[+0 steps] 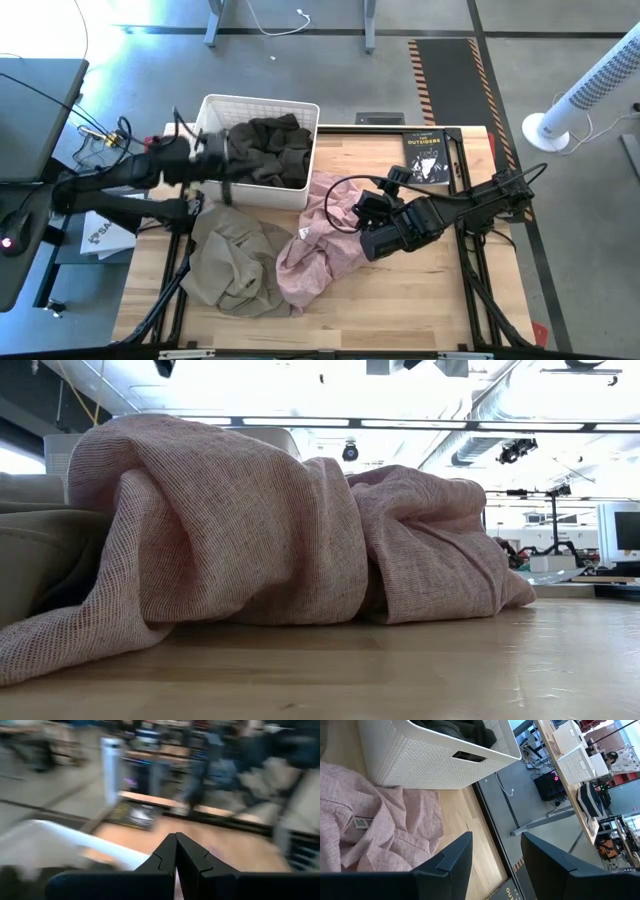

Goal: Sort clothes
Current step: Put the brown polo shirt into the laundry bin

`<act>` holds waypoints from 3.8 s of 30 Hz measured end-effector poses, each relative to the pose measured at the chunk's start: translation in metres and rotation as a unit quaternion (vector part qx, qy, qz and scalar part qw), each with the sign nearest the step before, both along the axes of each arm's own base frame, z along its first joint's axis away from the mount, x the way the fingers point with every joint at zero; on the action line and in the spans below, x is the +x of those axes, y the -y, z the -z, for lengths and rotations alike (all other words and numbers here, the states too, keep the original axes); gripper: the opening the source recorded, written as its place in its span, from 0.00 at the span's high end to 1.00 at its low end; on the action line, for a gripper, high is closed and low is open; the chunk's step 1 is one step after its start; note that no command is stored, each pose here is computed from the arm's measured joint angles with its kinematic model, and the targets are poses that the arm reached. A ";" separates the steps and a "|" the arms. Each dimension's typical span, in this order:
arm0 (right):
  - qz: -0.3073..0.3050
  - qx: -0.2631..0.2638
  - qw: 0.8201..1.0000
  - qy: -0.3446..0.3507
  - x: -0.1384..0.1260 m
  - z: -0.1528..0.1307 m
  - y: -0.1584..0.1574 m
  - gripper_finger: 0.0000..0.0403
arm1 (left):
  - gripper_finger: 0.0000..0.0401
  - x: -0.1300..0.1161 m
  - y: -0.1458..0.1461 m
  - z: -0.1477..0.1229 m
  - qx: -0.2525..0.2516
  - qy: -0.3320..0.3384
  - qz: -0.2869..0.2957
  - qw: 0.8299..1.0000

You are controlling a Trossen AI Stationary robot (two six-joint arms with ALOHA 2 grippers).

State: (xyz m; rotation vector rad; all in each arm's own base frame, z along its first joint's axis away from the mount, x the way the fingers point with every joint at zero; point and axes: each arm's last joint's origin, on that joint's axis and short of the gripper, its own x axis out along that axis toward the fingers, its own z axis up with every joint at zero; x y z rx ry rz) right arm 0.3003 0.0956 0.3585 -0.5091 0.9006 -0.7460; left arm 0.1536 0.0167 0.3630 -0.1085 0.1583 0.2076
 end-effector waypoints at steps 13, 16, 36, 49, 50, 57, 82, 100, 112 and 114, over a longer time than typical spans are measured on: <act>0.000 0.008 1.000 -0.001 0.000 0.000 0.000 0.59 | 1.00 0.016 0.112 0.065 -0.110 -0.254 0.124 0.953; -0.001 0.010 1.000 -0.001 0.000 0.000 0.000 0.59 | 1.00 0.016 0.129 0.081 -0.184 -0.325 0.117 0.920; -0.006 0.002 1.000 -0.004 0.001 0.000 0.000 0.59 | 0.36 0.039 0.126 0.155 -0.210 -0.551 -0.073 0.805; -0.007 0.001 1.000 -0.006 0.001 0.000 0.000 0.59 | 0.36 0.082 0.125 0.240 -0.169 -0.629 0.050 0.757; -0.007 0.001 1.000 -0.006 0.001 0.000 0.000 0.59 | 0.39 0.085 0.125 0.240 -0.171 -0.632 0.057 0.754; -0.008 0.001 1.000 -0.007 0.001 0.000 0.000 0.59 | 0.87 0.105 0.133 0.228 -0.182 -0.586 0.075 0.786; -0.008 0.005 1.000 -0.010 0.000 0.000 -0.001 0.59 | 0.98 0.045 0.099 -0.099 -0.035 -0.023 0.073 0.996; -0.005 -0.015 1.000 -0.009 -0.001 -0.001 0.000 0.59 | 0.98 0.011 -0.012 -0.159 0.276 -0.099 -0.340 0.894; -0.006 -0.016 1.000 -0.015 -0.001 0.000 0.001 0.59 | 0.98 0.029 -0.080 -0.045 0.102 -0.293 -0.294 0.904; -0.006 -0.015 1.000 -0.017 -0.002 0.000 0.001 0.59 | 0.98 0.034 -0.088 -0.014 0.053 -0.325 -0.272 0.904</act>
